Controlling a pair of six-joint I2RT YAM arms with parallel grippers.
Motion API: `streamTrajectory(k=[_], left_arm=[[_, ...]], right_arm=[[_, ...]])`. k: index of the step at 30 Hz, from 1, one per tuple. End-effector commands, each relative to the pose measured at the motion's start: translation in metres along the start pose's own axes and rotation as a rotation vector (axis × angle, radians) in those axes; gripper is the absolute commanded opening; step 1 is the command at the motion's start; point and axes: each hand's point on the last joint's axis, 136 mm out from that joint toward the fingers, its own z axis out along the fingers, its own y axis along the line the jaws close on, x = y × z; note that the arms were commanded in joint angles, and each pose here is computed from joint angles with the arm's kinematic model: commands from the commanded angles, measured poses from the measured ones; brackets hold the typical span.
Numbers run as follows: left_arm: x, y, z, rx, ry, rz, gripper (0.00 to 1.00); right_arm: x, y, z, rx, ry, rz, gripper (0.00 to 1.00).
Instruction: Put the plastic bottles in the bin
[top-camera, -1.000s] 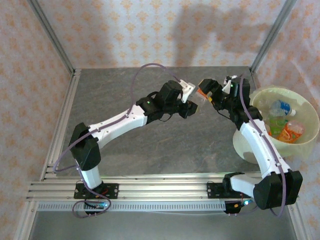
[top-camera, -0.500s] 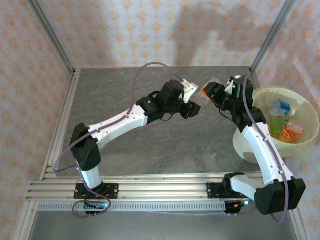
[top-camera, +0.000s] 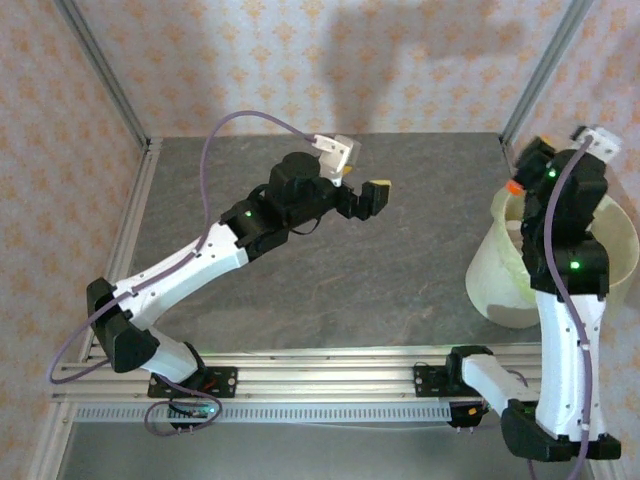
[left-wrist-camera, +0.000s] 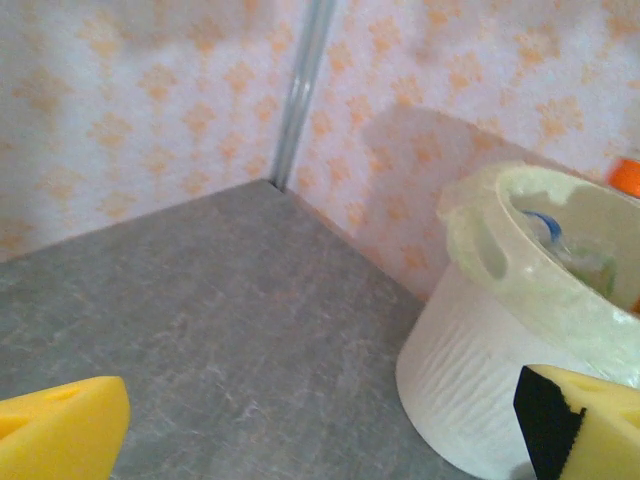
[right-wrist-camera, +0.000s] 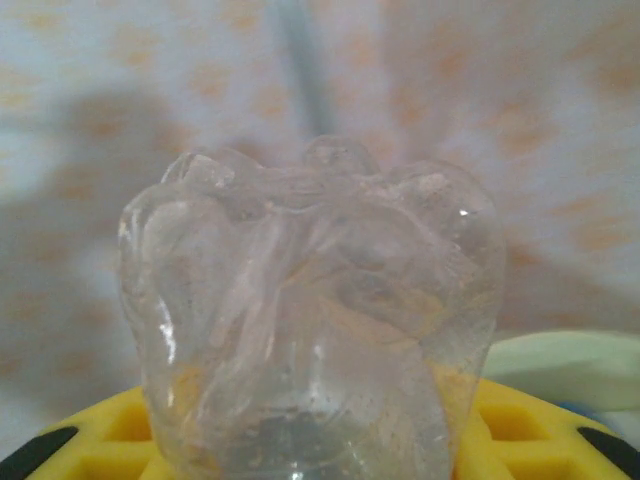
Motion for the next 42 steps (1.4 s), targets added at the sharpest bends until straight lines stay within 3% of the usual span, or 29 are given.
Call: streamTrajectory(k=[1, 6, 11, 16, 23, 31, 38, 42], left_arm=[[0.015, 0.023, 0.003, -0.104, 0.040, -0.019, 1.00], [0.026, 0.025, 0.011, -0.121, 0.137, 0.002, 1.00], [0.030, 0.021, 0.019, -0.106, 0.192, -0.021, 1.00], [0.043, 0.024, 0.027, -0.117, 0.214, -0.065, 1.00], [0.059, 0.027, 0.035, -0.129, 0.251, -0.101, 1.00], [0.067, 0.031, 0.037, -0.146, 0.271, -0.098, 1.00], [0.072, 0.033, 0.042, -0.150, 0.276, -0.112, 1.00], [0.075, 0.032, 0.045, -0.149, 0.285, -0.115, 1.00]], right_arm=[[-0.002, -0.076, 0.004, 0.372, 0.047, -0.234, 0.37], [0.011, -0.126, 0.011, 0.547, 0.189, -0.358, 0.36], [0.029, -0.144, 0.023, 0.583, 0.231, -0.529, 0.37], [0.029, -0.170, 0.028, 0.628, 0.241, -0.477, 0.40], [0.053, -0.173, 0.053, 0.590, 0.357, -0.492, 0.48], [0.062, -0.177, 0.073, 0.586, 0.375, -0.580, 0.53], [0.054, -0.147, 0.086, 0.406, 0.225, -0.610, 0.53], [0.073, -0.140, 0.093, 0.335, 0.244, -0.648, 0.63]])
